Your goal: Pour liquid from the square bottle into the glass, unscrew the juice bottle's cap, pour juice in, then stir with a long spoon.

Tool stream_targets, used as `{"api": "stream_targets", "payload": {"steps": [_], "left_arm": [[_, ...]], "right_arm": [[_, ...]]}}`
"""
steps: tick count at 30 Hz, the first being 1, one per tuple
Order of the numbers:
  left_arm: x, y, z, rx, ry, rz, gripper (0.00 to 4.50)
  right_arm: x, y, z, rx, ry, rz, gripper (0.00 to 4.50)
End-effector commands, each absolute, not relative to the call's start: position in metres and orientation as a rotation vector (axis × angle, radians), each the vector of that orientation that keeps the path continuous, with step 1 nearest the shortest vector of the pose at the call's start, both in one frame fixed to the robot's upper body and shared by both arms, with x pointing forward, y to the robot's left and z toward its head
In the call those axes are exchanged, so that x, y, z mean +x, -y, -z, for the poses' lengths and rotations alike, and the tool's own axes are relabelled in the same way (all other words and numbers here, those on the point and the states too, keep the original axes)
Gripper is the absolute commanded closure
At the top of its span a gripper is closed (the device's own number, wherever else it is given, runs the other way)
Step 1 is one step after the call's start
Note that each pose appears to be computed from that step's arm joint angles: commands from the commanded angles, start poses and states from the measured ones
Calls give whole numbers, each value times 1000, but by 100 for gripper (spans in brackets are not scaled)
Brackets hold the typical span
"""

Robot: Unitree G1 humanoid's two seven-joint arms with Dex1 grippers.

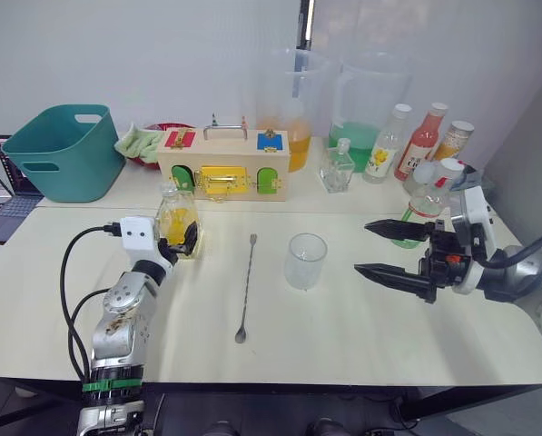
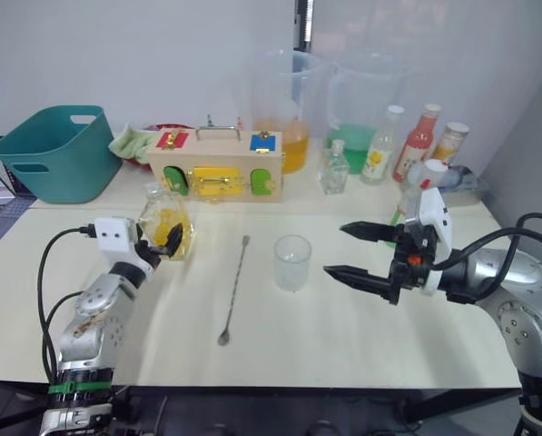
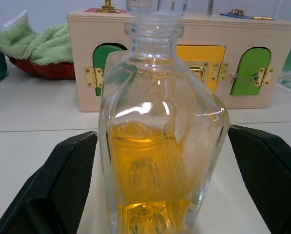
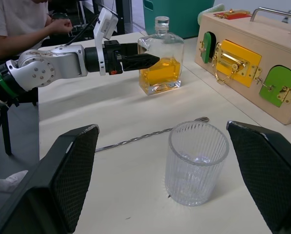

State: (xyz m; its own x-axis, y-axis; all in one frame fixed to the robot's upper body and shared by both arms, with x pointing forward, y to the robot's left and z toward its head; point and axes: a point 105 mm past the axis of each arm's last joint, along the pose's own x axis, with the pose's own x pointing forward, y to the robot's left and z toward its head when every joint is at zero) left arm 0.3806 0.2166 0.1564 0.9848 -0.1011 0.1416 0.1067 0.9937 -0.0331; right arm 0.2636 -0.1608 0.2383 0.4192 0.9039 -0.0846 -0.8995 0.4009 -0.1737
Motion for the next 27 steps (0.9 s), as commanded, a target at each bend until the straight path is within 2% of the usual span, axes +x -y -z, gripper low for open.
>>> {"api": "stream_targets", "payload": {"steps": [1,3,9,14,19,22,27], "left_arm": [[390,-212,-166,-20,172,105,0],[394,-212,-168,-18,177,107,0],[406,-212,-176,-9,194,93,167],[403,-217,-178,6,207,78,167],[390,-224,-203,31,300,123,167],[385,-226,-208,48,284,203,167],[372,-218,-222,86,293,434,167]], "right_arm": [[259,159,-248,-250,77,-1129,5],[258,158,-248,-247,75,-1130,5],[257,155,-246,-243,79,-1120,0],[256,155,-245,-242,83,-1112,0],[257,152,-243,-234,85,-1118,0],[257,152,-244,-230,86,-1121,0],[258,151,-243,-221,71,-1137,0]]}}
